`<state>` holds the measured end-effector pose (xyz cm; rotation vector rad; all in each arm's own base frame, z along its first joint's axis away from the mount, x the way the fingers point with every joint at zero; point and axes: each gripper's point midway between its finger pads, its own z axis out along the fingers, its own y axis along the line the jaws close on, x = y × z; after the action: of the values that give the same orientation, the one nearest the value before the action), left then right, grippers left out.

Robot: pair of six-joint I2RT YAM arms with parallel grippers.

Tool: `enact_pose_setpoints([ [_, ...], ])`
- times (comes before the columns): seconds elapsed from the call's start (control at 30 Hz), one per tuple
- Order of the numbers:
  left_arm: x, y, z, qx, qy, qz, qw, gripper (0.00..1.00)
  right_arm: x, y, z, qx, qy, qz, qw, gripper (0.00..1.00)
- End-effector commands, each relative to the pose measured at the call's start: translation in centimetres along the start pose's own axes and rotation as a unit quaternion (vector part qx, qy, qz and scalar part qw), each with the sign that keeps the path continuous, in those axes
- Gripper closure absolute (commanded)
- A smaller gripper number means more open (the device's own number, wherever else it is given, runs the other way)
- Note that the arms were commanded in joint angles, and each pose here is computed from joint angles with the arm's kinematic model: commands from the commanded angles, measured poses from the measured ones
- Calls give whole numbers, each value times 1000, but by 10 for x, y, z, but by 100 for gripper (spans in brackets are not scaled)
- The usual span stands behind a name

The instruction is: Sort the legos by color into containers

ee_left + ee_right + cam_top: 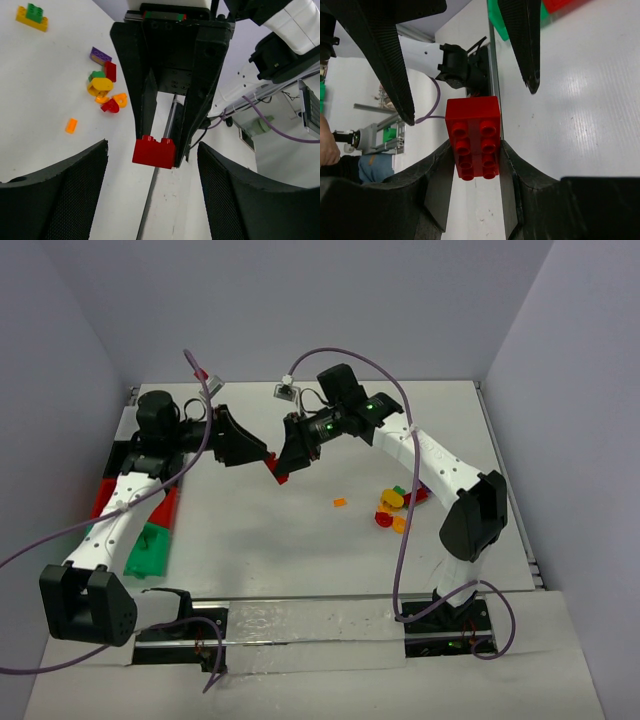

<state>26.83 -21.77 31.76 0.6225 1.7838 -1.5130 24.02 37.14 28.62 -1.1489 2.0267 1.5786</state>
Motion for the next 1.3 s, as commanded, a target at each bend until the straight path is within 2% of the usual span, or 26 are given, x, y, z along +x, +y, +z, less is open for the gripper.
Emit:
enact_pose_setpoints([
  [0.0, 1, -24, 1, 43, 11, 32, 999, 24, -15, 26, -5, -32, -11, -40, 999, 100],
  [0.27, 8, -21, 5, 41, 22, 30, 998, 31, -16, 28, -5, -34, -10, -41, 999, 100],
  [0.4, 8, -24, 6, 47, 23, 31, 998, 49, -14, 26, -4, -31, -8, -39, 999, 100],
  [0.6, 12, -25, 5, 54, 32, 25, 998, 87, -16, 23, -5, -19, -11, -38, 999, 100],
  [0.67, 15, -24, 3, 45, 40, 9, 998, 100, -14, 21, -4, -15, -7, -35, 999, 72],
  [0.73, 14, -20, 3, 36, 39, 23, 998, 100, -12, 21, -5, -15, -5, -34, 999, 40],
  [0.77, 12, -19, -2, 24, 41, 16, 999, 100, -11, 22, -5, -15, -4, -35, 999, 29],
  [0.8, 11, -14, -5, 15, 41, 30, 999, 100, -10, 22, -6, -11, -3, -38, 999, 2],
  [1.0, -10, 49, -74, -135, 14, 11, 991, 100, -8, 16, -26, 24, -13, -38, 999, 0],
  [1.07, -18, 84, -116, -251, 12, 24, 968, 100, -7, 3, -35, 56, -15, -46, 997, 0],
  [1.13, -15, 125, -166, -406, 24, 32, 913, 100, -2, -8, -44, 85, -10, -46, 995, 0],
  [1.23, -2, 155, -238, -563, 28, 31, 825, 100, 6, -25, -56, 134, -5, -39, 990, 0],
  [1.27, 4, 163, -273, -636, 36, 41, 769, 100, 8, -30, -61, 146, -6, -38, 988, 0],
])
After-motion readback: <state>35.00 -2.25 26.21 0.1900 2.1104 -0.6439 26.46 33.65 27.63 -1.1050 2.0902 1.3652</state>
